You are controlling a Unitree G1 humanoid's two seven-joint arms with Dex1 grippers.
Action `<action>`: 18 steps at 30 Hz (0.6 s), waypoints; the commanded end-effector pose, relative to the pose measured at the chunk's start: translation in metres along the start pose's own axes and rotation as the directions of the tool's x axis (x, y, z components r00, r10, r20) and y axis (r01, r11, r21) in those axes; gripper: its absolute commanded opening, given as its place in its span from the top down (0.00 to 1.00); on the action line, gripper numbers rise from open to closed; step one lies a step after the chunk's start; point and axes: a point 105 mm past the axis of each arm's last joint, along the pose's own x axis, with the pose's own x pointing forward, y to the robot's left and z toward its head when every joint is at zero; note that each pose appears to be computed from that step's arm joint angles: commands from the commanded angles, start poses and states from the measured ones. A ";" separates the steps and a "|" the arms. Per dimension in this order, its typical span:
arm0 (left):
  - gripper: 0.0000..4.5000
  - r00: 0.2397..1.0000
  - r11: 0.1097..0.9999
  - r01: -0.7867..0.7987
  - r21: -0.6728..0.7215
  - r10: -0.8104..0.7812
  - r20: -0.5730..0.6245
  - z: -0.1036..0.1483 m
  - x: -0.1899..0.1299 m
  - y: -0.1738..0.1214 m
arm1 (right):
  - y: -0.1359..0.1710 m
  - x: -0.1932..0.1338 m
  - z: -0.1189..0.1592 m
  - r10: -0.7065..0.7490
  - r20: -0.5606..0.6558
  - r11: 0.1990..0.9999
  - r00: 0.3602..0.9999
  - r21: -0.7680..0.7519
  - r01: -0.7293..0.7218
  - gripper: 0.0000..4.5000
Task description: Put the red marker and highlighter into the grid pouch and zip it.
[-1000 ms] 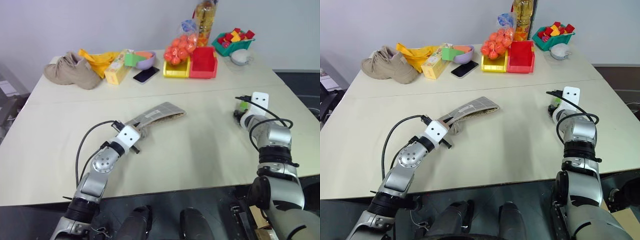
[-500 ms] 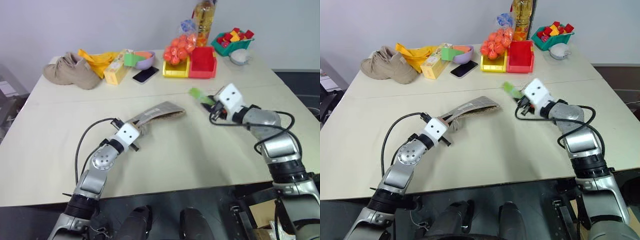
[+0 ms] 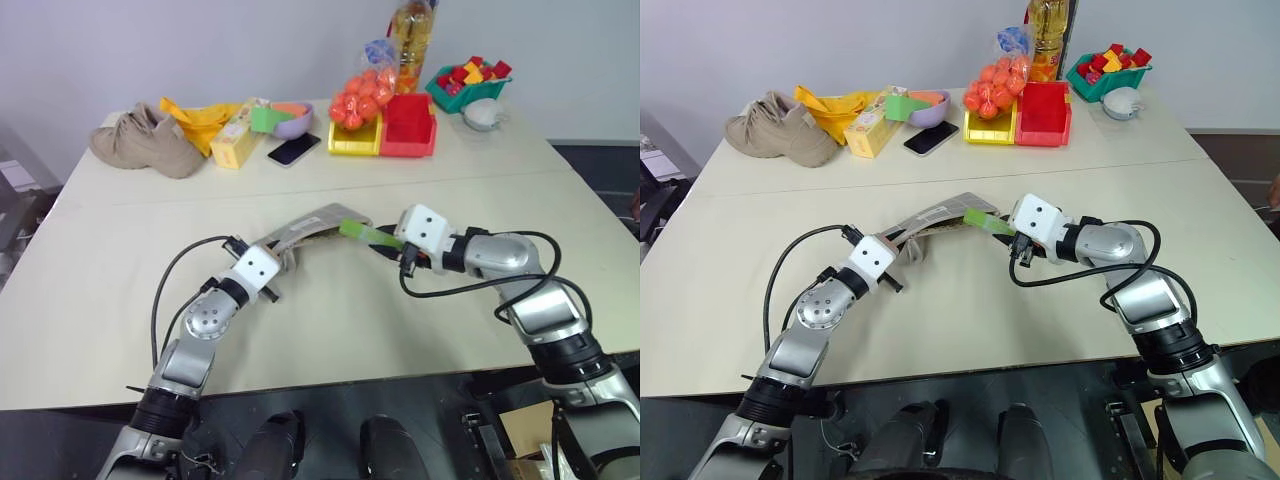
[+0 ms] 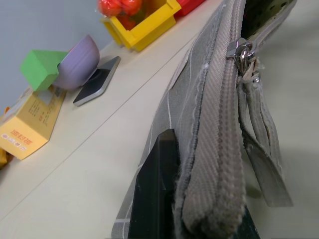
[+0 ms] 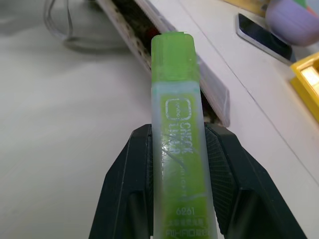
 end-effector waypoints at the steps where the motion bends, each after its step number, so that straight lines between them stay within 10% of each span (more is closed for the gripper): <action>1: 1.00 0.998 1.000 -0.024 0.015 0.023 0.066 0.017 0.000 0.005 | -0.004 0.000 0.013 0.006 0.037 0.999 0.999 -0.054 -0.004 0.80; 18: 1.00 0.980 0.994 0.096 0.059 -0.104 0.168 0.038 -0.006 -0.012 | -0.007 0.012 0.020 0.020 -0.073 0.931 0.997 -0.363 -0.045 0.80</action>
